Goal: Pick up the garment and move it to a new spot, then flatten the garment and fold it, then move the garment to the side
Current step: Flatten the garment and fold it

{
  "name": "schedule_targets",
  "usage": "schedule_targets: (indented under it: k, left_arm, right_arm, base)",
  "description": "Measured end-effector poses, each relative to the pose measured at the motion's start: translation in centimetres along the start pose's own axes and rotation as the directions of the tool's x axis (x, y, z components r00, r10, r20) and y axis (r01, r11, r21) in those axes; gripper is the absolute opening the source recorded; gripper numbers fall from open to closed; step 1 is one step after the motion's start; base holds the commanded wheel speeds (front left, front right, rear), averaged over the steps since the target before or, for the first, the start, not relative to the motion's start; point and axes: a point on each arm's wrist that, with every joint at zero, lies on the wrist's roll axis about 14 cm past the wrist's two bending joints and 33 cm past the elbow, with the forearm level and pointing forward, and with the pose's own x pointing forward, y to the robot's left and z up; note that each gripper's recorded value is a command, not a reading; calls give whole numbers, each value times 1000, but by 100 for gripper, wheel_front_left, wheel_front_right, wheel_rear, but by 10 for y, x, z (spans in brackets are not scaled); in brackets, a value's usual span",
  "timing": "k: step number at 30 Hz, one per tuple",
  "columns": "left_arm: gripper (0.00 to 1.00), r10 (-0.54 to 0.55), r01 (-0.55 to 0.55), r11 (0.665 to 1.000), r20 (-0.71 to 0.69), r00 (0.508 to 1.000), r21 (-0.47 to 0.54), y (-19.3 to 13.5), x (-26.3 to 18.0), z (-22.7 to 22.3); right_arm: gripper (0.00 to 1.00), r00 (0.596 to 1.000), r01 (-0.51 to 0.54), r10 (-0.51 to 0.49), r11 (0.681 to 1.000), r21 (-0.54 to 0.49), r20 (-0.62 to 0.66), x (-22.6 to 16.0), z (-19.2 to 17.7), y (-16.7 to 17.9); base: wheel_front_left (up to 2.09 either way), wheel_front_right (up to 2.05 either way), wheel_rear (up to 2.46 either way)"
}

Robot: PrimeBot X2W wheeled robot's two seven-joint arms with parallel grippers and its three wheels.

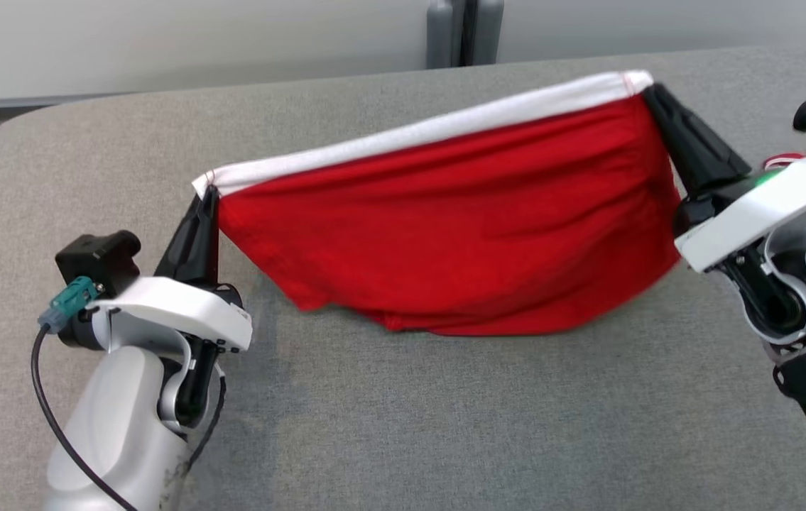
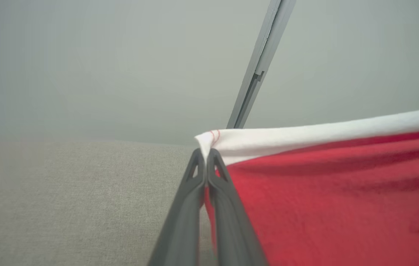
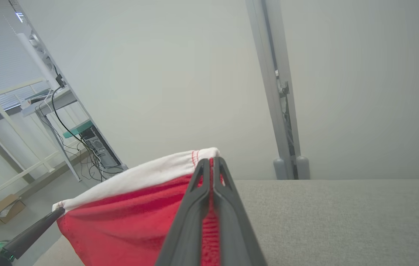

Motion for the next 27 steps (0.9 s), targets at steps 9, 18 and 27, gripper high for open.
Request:
schedule_targets:
  k: [9,18,27]
  left_arm:
    - [0,-161,135,977,157,974,164,-43,22,100]
    - [0,-228,162,959,292,929,234,-68,27,185]
    - [0,-241,170,958,326,914,232,-75,20,206]
  right_arm:
    - [0,962,-81,91,996,-47,258,9,88,40]
    - [0,899,-114,129,992,-60,418,12,143,64]
    - [0,885,-146,160,987,-66,436,10,153,78]
  base:
    - [0,0,0]
    - [0,0,0]
    - [0,0,0]
